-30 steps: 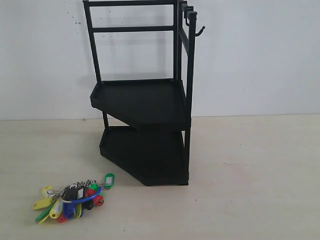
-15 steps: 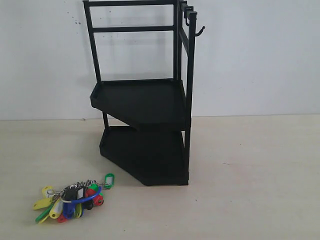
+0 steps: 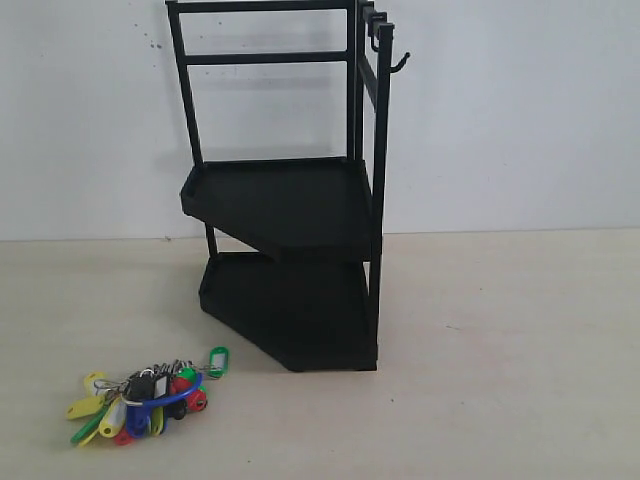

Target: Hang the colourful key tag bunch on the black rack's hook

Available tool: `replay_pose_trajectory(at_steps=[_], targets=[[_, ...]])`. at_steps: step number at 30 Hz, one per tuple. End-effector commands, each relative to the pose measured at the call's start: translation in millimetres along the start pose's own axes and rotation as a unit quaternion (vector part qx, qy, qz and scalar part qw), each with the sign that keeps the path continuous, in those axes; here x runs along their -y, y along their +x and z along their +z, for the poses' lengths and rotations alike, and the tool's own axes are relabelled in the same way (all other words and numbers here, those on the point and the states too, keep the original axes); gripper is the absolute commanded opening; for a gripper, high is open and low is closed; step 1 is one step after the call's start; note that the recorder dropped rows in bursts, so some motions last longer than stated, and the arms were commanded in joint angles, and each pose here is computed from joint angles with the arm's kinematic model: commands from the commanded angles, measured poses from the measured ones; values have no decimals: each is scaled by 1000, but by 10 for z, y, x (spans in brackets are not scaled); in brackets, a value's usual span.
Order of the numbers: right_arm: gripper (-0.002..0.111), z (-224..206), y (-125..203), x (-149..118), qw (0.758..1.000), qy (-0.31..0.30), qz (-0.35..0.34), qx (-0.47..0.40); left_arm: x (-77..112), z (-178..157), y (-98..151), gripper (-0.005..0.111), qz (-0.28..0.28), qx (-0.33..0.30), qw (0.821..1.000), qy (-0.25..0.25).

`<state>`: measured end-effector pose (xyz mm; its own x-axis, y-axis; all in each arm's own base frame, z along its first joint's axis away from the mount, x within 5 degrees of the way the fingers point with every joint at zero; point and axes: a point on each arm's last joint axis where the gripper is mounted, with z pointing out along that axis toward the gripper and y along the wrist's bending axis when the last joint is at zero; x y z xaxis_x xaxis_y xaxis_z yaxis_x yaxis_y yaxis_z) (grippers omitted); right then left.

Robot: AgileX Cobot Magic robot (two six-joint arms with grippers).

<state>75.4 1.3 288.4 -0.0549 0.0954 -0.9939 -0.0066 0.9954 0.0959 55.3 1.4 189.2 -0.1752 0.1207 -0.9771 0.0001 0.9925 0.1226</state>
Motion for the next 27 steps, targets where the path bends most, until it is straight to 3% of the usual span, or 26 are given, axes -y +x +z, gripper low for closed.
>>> replay_pose_trajectory(at_steps=[1, 9, 14, 17, 27], targets=[[0, 210, 31, 11, 998, 6, -4, -63, 0, -3, -9, 4, -2, 4, 1000, 1], [0, 313, 65, 19, 997, 9, 2, -81, 0, -3, -9, 4, -2, 4, 1000, 1], [0, 323, 44, 0, 995, 4, 77, -69, 0, -3, -9, 4, -2, 4, 1000, 1], [0, 344, 61, -19, 994, -5, 72, -78, 0, -3, -9, 4, -2, 4, 1000, 1], [0, 511, 125, -368, 986, -134, 35, -97, 0, -3, -9, 4, -2, 4, 1000, 1]])
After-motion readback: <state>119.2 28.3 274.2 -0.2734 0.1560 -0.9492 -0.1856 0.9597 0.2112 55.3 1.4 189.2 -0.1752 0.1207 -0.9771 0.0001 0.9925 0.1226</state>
